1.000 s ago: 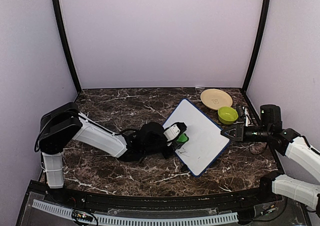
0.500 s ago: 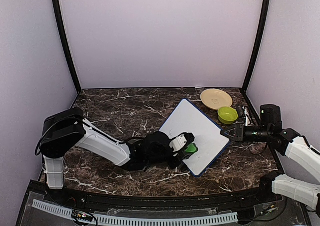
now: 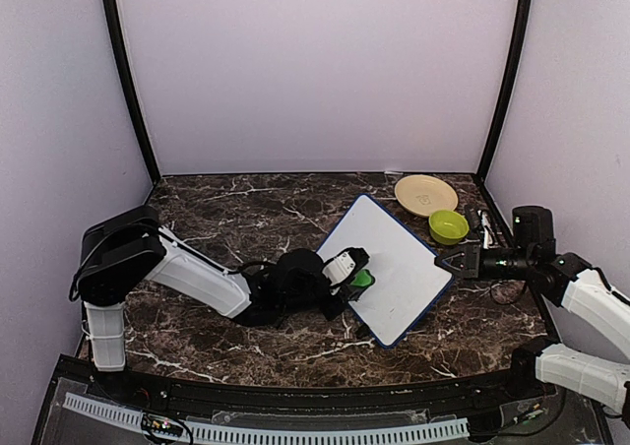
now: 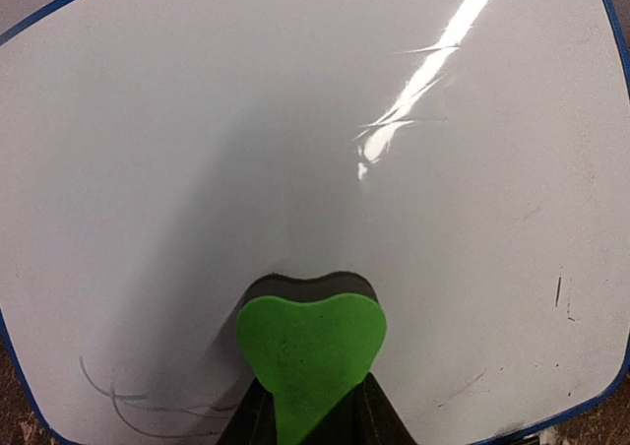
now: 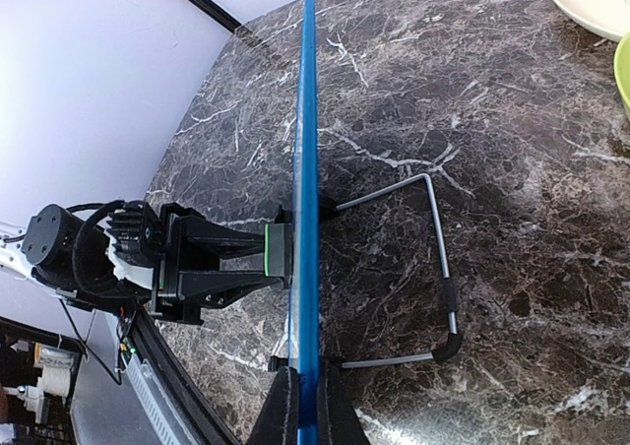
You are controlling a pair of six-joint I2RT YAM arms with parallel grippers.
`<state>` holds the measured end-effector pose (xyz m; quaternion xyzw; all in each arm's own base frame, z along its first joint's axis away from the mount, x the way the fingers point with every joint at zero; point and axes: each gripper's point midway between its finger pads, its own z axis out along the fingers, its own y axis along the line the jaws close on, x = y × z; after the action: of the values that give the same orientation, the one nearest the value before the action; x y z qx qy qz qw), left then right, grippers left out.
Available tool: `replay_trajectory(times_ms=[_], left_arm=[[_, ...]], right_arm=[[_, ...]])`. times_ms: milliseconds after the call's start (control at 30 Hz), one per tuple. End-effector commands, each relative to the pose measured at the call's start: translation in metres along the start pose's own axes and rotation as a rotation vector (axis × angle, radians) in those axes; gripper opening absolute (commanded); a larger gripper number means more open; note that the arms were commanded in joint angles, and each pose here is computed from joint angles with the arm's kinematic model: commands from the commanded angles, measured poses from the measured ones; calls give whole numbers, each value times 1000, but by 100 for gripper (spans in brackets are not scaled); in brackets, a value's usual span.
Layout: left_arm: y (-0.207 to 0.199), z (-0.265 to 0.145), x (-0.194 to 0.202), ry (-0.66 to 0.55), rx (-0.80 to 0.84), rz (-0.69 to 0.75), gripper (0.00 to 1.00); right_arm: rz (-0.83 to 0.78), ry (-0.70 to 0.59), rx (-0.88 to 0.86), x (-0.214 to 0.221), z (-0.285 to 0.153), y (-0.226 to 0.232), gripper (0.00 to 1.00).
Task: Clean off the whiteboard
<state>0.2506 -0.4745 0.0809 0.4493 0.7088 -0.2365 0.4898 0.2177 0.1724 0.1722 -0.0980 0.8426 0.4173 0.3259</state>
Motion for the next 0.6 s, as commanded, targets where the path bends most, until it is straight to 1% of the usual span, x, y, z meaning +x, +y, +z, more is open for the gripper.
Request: replay_trajectory(times_ms=[0,133,200,300,400,533,567], left_arm=[[-44,9,13,49,87,91,0],[-66,8,12,24,139,96,0],[-71,9,14,28,146,102,0],[-67,8,18,33,131,74,0],[-48,5,24,38,100,5,0],[-11,-2,36,60,23,-59,0],[1,-3,34,55,1,-69,0]], right_arm=[[-37,15,-60,-1,-2,15,0],[-39,13,-59,-1,-2,15,0],[-38,15,-60,-1,-2,15,0],[-39,15,-60,-1,-2,15,0],[-39,14,-58,-1,-2,14,0],[-39,14,-59,-1,-2,15,0],[-39,13,-59,-1,-2,15,0]])
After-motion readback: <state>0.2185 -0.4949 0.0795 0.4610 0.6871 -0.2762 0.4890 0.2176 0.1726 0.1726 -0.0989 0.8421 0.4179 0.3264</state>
